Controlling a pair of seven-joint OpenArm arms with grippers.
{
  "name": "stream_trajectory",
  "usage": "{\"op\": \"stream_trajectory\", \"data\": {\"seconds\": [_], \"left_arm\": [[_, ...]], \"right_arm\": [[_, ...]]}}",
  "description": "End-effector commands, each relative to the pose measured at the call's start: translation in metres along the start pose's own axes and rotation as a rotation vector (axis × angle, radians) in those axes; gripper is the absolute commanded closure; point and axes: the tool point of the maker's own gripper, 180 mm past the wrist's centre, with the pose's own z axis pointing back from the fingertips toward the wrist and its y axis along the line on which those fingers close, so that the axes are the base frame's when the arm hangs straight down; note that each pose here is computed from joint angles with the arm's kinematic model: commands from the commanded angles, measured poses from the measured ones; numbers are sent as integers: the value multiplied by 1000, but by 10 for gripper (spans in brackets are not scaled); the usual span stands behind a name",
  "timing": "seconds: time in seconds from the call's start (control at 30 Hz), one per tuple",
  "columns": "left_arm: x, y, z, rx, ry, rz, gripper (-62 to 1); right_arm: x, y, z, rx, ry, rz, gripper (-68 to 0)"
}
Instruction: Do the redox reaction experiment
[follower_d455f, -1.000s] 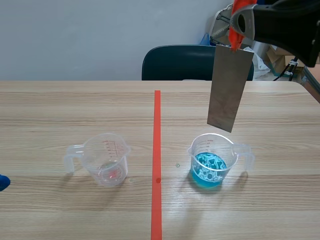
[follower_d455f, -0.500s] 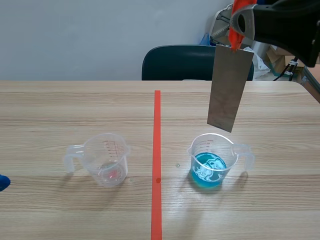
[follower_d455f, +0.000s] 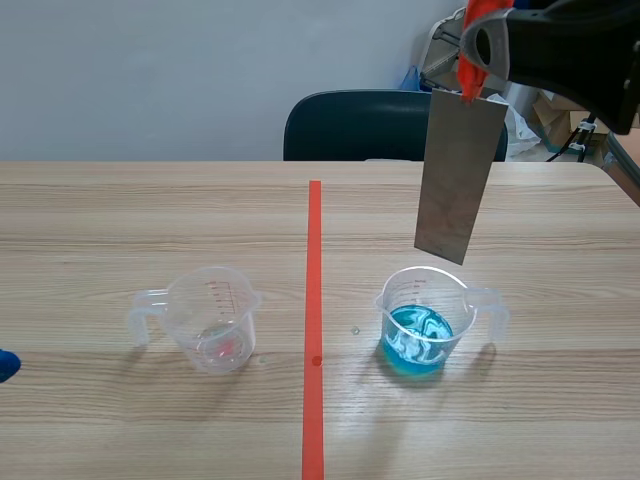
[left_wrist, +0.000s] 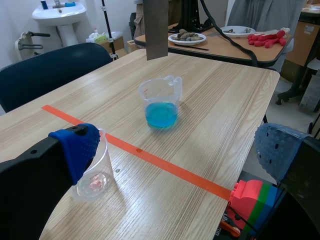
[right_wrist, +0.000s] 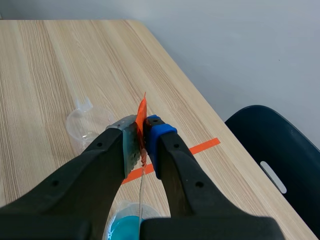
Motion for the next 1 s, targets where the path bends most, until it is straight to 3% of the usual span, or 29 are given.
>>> {"op": "stream_trajectory", "data": {"seconds": [0.0,0.4,0.47,0.57,0.6,0.73,0.87,0.97], "left_arm": [[8,0,-4,5,-36,0,-623],[8,0,-4,5,-37,0,-623],[8,0,-4,5,-37,0,-435],[8,1,-4,8,-37,-6,-80],[9,1,-4,12,-39,-13,0],[16,14,-12,16,-81,-75,-15],[13,25,-33,-25,-55,-138,-15],[13,29,-52,-58,-48,-145,-14]], "right_arm": [[7,0,0,10,-18,18,-9],[7,0,0,10,-18,18,-9],[7,0,0,10,-18,18,-9],[7,0,0,10,-18,18,-9],[7,0,0,10,-18,18,-9],[7,0,0,10,-18,18,-9],[7,0,0,10,-19,18,-9],[7,0,0,10,-19,18,-9]]}}
